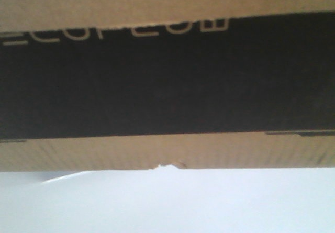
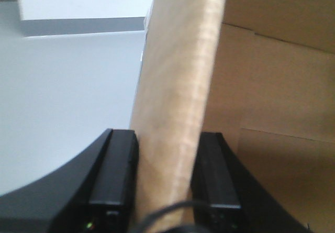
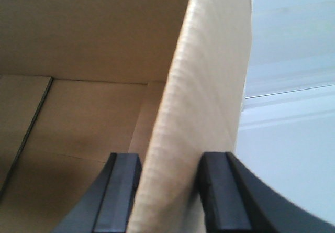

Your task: Grab box from left shelf to table start

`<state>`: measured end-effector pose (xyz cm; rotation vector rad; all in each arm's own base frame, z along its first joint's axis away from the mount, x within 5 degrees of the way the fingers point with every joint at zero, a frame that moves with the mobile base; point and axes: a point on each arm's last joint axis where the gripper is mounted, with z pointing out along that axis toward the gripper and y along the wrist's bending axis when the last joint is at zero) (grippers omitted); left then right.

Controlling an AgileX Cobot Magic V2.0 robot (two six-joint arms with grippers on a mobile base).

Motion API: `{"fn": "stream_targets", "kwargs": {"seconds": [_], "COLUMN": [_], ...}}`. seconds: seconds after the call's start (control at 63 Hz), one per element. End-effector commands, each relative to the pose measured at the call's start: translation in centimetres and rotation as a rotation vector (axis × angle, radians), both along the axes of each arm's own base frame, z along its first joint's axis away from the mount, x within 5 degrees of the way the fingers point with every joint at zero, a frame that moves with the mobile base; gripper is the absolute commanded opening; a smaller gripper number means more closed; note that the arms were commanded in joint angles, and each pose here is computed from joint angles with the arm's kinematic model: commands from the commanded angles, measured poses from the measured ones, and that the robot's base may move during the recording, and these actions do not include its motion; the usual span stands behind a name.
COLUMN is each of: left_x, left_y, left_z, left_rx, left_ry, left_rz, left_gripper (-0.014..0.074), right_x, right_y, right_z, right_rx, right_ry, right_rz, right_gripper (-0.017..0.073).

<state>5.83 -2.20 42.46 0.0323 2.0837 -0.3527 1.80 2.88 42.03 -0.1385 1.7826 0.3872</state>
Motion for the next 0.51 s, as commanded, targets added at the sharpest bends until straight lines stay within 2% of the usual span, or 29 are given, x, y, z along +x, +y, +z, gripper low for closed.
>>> {"fn": "stream_targets", "kwargs": {"seconds": [0.0, 0.492], "left_x": [-1.17, -1.16], "left_y": [-2.23, -2.22], "left_z": [2.44, 2.46], "left_rx": [-0.224, -0.225], "left_ry": [-0.113, -0.115], "left_rz": [-0.210, -0.209], "left_gripper": [-0.0012, -0.0012], "right_x": [0.03, 0.03], "right_y": [0.63, 0.63], "right_z": [2.18, 2.19], "right_rx": [0.156, 0.157], "right_ry": [-0.121, -0.122], "right_rz": [0.059, 0.058], "right_gripper": [0.0056, 0.0056]}}
